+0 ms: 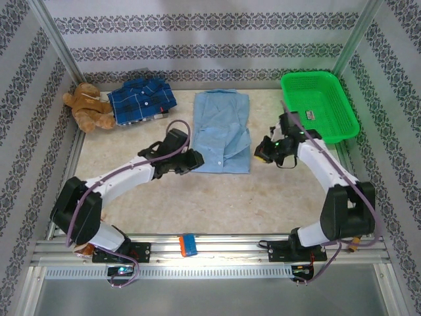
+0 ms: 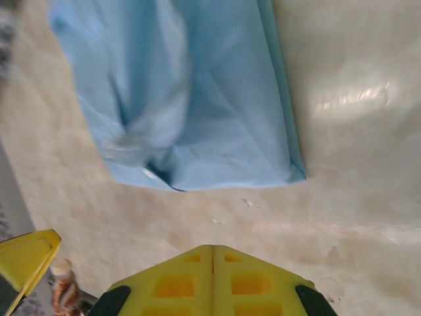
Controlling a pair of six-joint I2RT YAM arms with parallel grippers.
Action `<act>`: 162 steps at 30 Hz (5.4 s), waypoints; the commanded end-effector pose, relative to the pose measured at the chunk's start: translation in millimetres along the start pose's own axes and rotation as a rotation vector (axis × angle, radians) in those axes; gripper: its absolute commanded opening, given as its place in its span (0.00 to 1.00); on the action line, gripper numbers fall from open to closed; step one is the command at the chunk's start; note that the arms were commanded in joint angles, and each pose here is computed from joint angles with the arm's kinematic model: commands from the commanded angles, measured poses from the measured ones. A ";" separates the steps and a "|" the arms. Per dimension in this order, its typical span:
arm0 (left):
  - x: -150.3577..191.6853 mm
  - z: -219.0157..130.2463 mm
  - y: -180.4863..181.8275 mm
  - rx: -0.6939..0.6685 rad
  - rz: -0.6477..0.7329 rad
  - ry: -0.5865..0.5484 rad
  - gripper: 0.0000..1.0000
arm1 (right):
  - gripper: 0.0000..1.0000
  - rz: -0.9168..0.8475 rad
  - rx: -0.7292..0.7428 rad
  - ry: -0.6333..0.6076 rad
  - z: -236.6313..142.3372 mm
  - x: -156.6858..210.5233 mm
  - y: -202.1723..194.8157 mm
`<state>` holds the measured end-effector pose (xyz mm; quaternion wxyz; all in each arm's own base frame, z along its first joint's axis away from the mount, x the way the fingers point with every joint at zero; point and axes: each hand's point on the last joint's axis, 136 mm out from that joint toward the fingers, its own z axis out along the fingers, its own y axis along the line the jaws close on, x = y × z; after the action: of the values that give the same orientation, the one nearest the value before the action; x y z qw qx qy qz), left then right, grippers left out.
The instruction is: Fold and stack the long sleeve shirts
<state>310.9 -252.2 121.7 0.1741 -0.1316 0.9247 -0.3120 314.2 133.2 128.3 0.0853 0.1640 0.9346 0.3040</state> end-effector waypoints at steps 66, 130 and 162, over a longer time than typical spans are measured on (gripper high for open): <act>8.9 72.4 79.9 -0.182 -0.045 -0.040 0.24 | 0.58 -0.052 -0.180 -0.046 133.5 -91.8 101.0; 3.5 -58.4 8.9 0.101 -0.034 -0.130 0.74 | 0.57 -0.527 0.201 -0.065 -4.9 79.2 60.7; 149.9 69.5 26.5 -0.135 0.149 0.140 0.46 | 0.14 -0.553 0.194 0.110 77.6 32.3 3.5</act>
<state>208.6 -325.1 32.0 0.1348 -0.0486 0.9557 -0.2570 289.7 184.5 59.6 0.0823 -0.1116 0.9746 0.1760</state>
